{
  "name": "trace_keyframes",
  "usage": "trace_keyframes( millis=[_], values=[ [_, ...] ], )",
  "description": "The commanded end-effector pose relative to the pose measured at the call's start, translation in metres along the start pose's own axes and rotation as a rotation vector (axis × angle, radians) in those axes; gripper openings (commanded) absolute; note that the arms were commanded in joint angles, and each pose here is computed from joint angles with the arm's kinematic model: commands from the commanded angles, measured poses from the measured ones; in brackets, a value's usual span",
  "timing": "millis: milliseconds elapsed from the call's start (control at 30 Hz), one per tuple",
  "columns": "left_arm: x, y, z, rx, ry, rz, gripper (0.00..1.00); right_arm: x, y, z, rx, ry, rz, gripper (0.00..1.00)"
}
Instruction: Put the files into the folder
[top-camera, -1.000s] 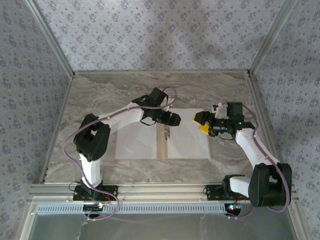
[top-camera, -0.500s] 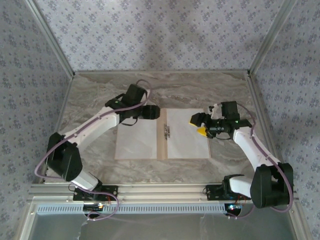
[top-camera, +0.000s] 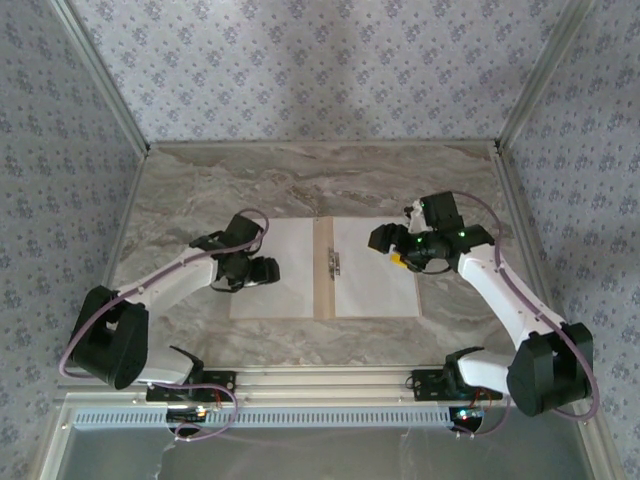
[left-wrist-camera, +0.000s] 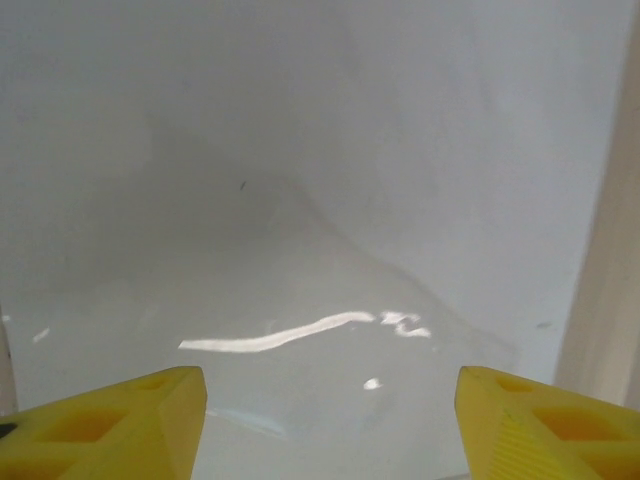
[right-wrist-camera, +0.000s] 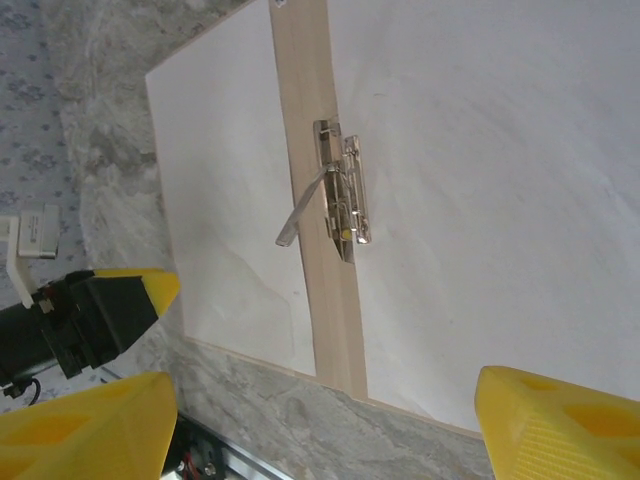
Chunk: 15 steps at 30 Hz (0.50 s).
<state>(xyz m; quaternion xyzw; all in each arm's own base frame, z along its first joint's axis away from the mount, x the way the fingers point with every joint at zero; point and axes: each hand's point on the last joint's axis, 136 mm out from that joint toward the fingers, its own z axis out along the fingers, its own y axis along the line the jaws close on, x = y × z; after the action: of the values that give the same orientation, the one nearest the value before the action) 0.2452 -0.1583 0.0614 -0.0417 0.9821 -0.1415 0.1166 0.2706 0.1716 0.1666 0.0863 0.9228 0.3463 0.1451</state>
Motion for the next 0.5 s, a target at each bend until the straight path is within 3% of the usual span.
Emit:
trace_keyframes(
  millis=[0, 233, 467],
  values=[
    [0.012, 0.007, 0.008, 0.002, 0.025, -0.039, 0.63, 0.000, 0.000, 0.003, 0.047, 0.008, 0.011, 0.79],
    [0.024, 0.013, 0.031, -0.012, 0.077, -0.052, 0.57, 0.006, 0.004, 0.013, 0.093, 0.034, -0.016, 0.75],
    [0.029, -0.011, 0.049, 0.005, 0.102, -0.009, 0.56, 0.003, -0.001, 0.016, 0.179, 0.025, -0.053, 0.68]
  ],
)
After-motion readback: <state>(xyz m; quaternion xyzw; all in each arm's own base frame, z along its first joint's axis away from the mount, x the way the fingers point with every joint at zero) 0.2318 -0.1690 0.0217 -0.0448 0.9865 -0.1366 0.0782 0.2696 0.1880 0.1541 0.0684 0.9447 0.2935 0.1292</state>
